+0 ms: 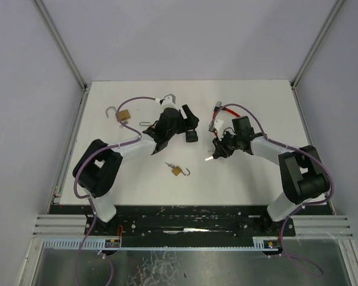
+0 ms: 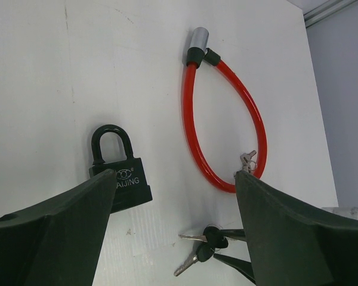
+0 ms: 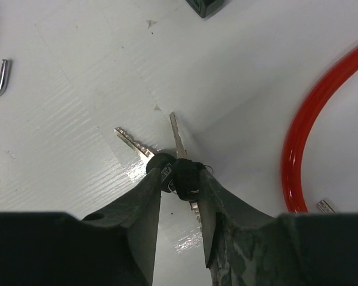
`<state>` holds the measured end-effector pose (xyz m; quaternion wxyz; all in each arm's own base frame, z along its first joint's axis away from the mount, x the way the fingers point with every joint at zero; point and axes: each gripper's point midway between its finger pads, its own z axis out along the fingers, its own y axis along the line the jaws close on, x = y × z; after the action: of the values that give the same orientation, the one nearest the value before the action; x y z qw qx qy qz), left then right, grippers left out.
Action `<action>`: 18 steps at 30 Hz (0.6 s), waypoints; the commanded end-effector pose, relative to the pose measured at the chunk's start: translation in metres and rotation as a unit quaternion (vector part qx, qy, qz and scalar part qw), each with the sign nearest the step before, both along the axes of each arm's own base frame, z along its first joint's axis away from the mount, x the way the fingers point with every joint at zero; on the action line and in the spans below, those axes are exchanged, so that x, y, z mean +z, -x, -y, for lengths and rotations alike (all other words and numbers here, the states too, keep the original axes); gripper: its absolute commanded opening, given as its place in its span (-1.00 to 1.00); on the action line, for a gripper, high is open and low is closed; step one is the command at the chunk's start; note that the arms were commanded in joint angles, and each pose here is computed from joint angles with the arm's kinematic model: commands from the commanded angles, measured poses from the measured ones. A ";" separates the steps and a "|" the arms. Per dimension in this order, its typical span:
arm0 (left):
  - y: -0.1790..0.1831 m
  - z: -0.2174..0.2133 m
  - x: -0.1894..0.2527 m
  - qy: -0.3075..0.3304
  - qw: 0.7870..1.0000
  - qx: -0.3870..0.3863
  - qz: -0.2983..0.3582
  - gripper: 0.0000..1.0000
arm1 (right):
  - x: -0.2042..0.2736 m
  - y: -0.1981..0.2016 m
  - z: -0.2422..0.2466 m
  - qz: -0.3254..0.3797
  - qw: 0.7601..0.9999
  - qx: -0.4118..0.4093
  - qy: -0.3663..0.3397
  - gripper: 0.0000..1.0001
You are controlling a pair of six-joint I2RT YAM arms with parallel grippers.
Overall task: Lock with the key
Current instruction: Place the key at the center of the board.
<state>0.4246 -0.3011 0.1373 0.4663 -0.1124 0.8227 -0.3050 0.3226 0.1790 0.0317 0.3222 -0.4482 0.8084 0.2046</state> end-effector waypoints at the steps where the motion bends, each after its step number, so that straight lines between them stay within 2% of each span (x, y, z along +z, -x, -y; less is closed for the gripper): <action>1: -0.010 -0.001 0.022 0.013 0.999 0.007 0.033 0.58 | 0.045 -0.008 -0.011 0.038 0.999 0.006 -0.029 -0.18; 6: -0.011 -0.001 0.018 0.007 1.000 0.012 0.025 0.57 | 0.074 -0.004 -0.009 0.061 0.997 0.016 -0.041 0.02; 15: -0.020 -0.003 0.004 -0.021 0.999 0.032 -0.010 0.51 | 0.142 0.026 -0.004 0.098 0.987 0.082 -0.093 0.03; 18: -0.024 -0.005 -0.012 -0.060 0.995 0.057 -0.048 0.43 | 0.166 0.032 -0.007 0.119 0.983 0.089 -0.111 0.04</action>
<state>0.4390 -0.3036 0.1396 0.4632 -0.1237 0.8306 -0.2832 0.3031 0.1762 0.1507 0.4082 -0.4779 0.7398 0.2399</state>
